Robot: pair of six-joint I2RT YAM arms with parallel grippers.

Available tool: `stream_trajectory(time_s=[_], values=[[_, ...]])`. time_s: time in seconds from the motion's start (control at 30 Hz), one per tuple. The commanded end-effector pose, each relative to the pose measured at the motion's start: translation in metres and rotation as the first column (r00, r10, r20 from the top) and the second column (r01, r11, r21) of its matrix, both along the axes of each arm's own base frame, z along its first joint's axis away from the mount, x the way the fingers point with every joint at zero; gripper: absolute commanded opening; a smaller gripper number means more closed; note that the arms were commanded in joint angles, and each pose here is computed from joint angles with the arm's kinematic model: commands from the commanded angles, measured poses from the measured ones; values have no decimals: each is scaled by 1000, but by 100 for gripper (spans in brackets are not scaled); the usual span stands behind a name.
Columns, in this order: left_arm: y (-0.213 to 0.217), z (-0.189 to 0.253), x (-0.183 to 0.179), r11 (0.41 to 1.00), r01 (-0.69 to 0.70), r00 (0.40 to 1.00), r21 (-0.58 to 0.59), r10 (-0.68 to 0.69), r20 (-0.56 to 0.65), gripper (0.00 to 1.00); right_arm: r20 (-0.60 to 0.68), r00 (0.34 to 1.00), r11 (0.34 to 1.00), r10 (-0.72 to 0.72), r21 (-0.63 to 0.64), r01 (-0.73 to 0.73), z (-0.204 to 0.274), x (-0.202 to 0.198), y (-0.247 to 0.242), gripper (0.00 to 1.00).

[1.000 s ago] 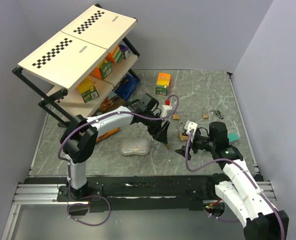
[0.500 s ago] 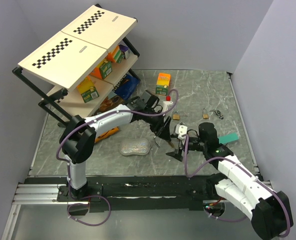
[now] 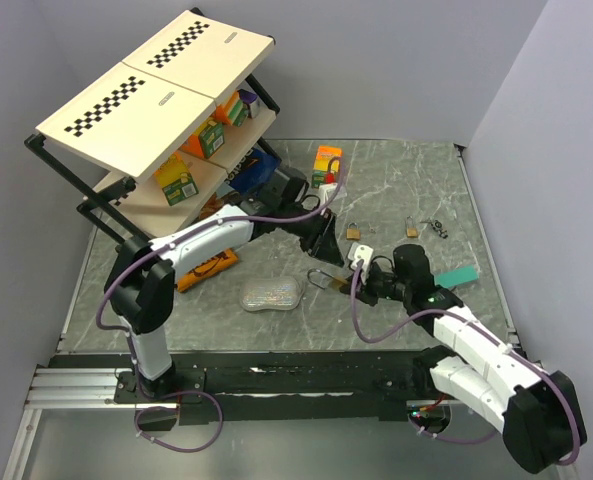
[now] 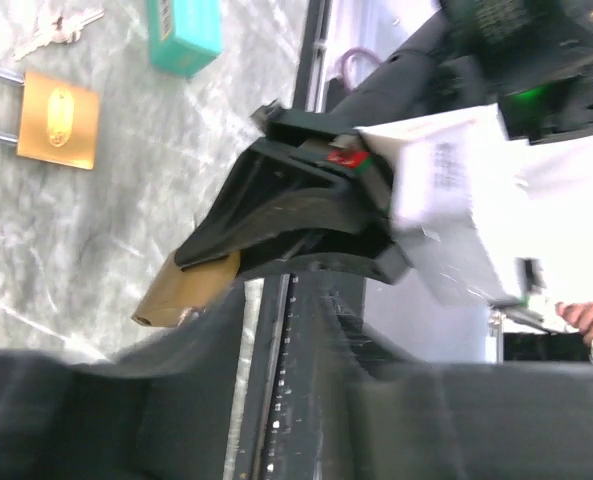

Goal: Lock with the key
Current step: Pick up the lock from the center of the board.

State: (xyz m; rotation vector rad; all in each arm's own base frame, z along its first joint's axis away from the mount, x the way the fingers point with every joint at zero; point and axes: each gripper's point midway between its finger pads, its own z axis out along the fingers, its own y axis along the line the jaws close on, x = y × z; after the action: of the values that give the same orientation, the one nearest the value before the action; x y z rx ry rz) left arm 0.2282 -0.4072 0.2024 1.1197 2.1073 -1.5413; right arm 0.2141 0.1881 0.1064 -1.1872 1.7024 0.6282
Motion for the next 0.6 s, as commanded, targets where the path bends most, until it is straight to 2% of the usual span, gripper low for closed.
stream_trajectory(time_s=[0.0,0.1,0.13,0.17,0.23,0.27,0.5,0.57], values=[[9,41,5,996,-18,997,-86,23,67,55,160,987,997,17,74,-29,57,5,6,0],[27,40,18,996,-59,993,-72,66,93,66,153,988,996,33,78,-45,68,-6,3,0],[35,39,16,997,-59,994,-57,64,85,67,147,988,995,47,81,-59,70,-10,3,0],[42,37,20,998,-47,989,-51,53,136,68,132,990,995,54,74,-64,74,-15,1,0],[55,37,8,1000,-11,984,-19,14,176,70,112,991,993,74,86,-84,79,-22,2,0],[59,34,6,999,31,969,-22,-25,245,70,94,993,992,77,92,-85,85,-25,0,0],[76,52,-31,980,168,896,-104,-108,431,72,10,985,972,170,160,-170,112,-48,6,0],[72,48,-42,974,205,866,-97,-135,482,72,-2,982,968,190,170,-187,117,-50,8,0]])
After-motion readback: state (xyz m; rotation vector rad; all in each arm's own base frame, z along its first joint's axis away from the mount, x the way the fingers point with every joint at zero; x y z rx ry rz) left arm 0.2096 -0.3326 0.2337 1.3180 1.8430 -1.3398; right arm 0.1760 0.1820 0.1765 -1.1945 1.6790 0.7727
